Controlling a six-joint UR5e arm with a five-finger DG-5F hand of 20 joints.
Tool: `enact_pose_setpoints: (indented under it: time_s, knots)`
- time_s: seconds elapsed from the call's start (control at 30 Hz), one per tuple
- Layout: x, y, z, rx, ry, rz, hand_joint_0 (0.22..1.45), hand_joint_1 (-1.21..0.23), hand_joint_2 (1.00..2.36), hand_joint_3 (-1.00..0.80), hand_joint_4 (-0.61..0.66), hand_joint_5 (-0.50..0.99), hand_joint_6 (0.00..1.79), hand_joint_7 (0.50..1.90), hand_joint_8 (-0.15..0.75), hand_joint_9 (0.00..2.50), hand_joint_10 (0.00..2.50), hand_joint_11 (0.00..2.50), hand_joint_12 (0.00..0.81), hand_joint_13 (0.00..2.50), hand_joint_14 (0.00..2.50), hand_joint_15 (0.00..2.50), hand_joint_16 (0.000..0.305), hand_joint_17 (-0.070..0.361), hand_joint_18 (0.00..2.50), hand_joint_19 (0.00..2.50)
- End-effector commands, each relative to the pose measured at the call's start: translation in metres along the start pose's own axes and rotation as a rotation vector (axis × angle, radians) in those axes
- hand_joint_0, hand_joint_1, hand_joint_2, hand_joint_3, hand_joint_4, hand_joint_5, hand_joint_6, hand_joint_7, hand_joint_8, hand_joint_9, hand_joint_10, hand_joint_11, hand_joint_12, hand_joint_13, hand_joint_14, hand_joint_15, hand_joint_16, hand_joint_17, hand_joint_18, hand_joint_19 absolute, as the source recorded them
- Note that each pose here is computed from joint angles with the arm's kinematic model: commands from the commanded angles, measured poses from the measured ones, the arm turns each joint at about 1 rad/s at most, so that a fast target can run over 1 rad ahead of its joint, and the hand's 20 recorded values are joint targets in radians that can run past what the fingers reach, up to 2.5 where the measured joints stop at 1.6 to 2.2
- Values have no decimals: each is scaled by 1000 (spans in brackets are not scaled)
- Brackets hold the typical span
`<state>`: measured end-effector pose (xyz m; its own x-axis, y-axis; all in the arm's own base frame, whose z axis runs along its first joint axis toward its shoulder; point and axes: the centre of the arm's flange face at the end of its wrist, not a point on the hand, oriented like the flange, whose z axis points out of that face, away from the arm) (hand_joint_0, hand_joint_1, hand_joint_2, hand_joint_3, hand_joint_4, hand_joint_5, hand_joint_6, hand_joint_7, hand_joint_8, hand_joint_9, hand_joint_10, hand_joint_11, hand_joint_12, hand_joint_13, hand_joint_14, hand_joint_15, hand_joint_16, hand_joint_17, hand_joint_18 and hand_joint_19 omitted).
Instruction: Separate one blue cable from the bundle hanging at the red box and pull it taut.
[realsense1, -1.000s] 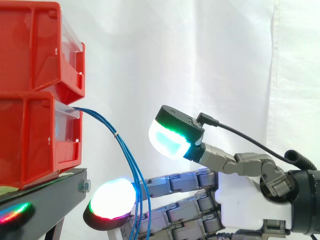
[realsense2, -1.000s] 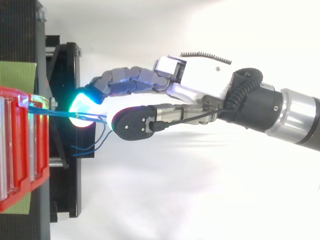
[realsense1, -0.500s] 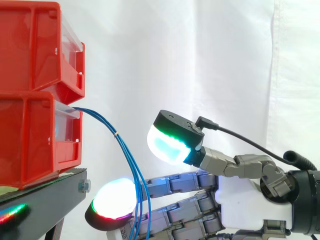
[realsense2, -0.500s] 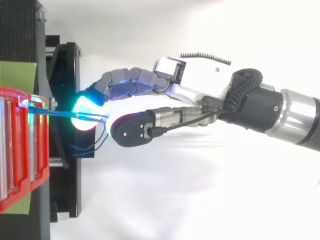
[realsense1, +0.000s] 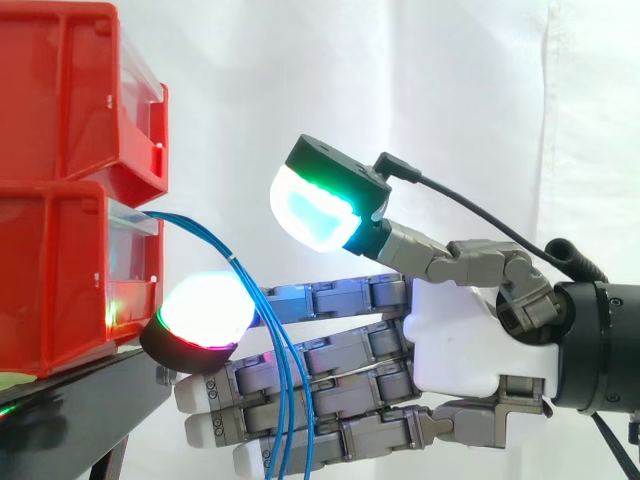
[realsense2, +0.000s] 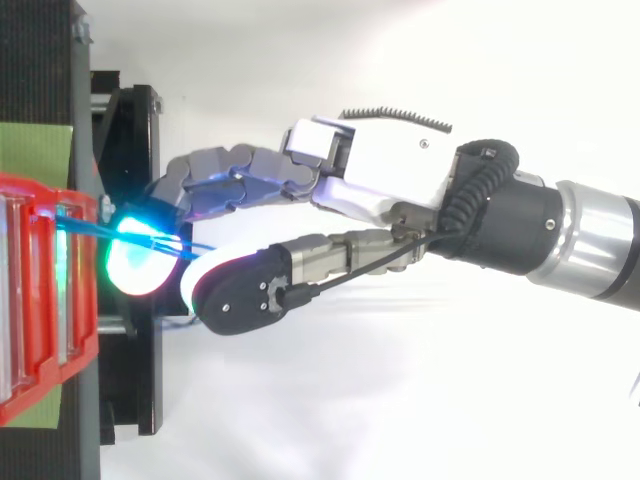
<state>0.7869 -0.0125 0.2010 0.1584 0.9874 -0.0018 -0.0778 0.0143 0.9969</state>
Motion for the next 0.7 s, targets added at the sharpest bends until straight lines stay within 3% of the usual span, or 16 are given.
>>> enact_pose_setpoints:
  time_s: [0.0, 0.37, 0.53, 0.67]
  knots:
    - [1, 0, -1, 20, 17, -7, 597, -521, 1000, -500, 303, -162, 503, 943, 283, 512, 3, 88, 225, 361, 1, 0, 28, 63, 324, 119]
    - [2, 6, 1, 16, 20, 9, 621, -515, 1000, -500, 304, -155, 503, 968, 281, 531, 2, 102, 228, 374, 0, 0, 28, 63, 332, 124]
    - [1, 4, -2, 50, 25, 2, 634, -524, 1000, -488, 292, -150, 503, 1005, 284, 542, 3, 106, 228, 381, 0, 0, 28, 63, 338, 126]
    - [0, 1, -5, 75, 52, 5, 643, -545, 1003, -469, 257, -142, 503, 1082, 281, 553, 5, 130, 228, 391, 1, 4, 28, 63, 351, 135]
